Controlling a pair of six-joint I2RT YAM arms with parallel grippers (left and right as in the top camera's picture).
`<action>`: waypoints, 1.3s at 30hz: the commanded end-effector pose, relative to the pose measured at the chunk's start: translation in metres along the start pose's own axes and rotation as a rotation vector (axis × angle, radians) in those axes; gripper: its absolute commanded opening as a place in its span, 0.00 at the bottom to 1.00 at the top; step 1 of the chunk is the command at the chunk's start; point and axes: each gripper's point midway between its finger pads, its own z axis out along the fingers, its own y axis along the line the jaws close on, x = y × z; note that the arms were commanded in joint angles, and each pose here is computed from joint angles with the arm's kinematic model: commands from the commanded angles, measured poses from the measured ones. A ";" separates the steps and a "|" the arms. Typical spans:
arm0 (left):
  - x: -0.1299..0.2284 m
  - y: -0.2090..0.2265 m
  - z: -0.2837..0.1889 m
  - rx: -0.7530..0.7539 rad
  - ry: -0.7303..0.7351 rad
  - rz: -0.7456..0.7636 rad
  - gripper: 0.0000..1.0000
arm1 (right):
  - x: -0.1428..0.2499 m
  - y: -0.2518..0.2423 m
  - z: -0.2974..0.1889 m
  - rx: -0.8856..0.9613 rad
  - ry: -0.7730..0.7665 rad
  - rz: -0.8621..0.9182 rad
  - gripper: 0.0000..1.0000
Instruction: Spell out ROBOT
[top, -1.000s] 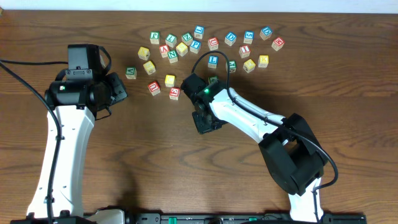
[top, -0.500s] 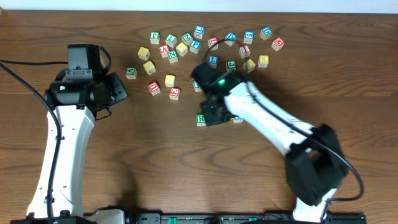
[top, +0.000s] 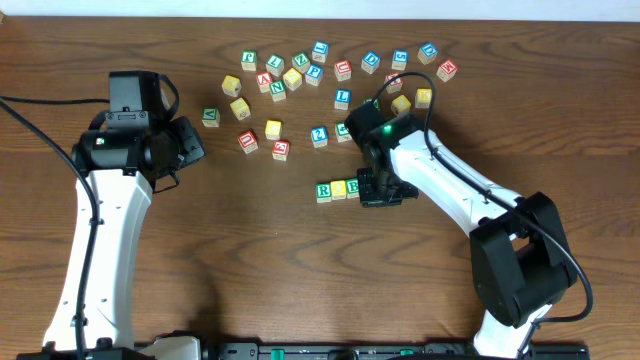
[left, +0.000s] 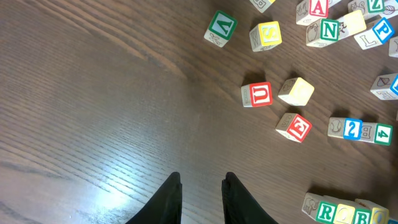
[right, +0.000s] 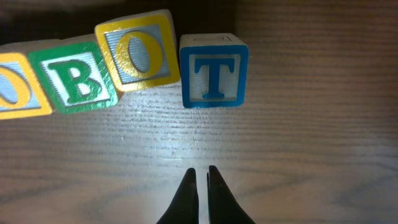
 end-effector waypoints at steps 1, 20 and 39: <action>-0.001 0.003 0.000 -0.015 -0.001 0.019 0.22 | -0.004 -0.005 0.006 0.021 -0.022 0.023 0.03; 0.001 0.004 0.000 -0.017 0.005 0.019 0.22 | -0.012 -0.013 0.018 0.045 -0.067 0.039 0.01; 0.001 0.004 0.000 -0.017 0.005 0.019 0.22 | -0.025 -0.018 0.033 0.022 -0.129 0.069 0.01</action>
